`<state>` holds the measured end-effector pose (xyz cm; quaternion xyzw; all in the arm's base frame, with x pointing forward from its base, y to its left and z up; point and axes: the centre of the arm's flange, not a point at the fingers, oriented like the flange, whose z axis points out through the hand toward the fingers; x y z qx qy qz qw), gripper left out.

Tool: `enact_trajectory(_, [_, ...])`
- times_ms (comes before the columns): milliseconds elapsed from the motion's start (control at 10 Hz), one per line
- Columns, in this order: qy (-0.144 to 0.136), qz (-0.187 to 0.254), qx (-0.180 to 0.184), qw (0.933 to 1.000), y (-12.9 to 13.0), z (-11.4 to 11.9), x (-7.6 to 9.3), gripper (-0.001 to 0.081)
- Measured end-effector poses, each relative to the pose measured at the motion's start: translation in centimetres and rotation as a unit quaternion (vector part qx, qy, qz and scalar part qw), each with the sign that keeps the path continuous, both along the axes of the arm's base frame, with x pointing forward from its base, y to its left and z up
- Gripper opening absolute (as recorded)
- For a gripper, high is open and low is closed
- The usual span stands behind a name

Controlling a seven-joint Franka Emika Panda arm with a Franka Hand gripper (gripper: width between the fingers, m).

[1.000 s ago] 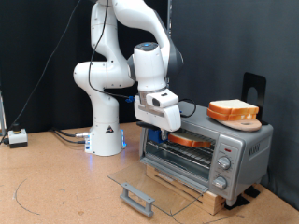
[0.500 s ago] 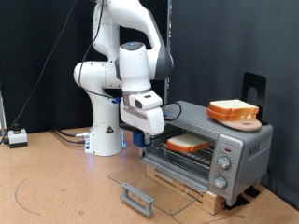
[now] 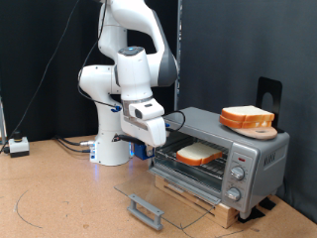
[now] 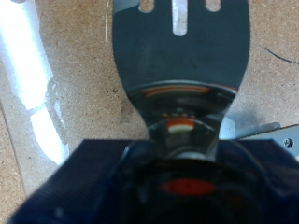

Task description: Make a piece of toast with the oven

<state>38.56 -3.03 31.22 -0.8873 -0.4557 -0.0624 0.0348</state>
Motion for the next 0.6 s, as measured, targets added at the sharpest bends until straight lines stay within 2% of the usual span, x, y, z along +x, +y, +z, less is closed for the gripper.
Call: enact_trajectory(600, [0.012,0.011,0.012,0.9998,0.84,-0.30,-0.24,0.0395])
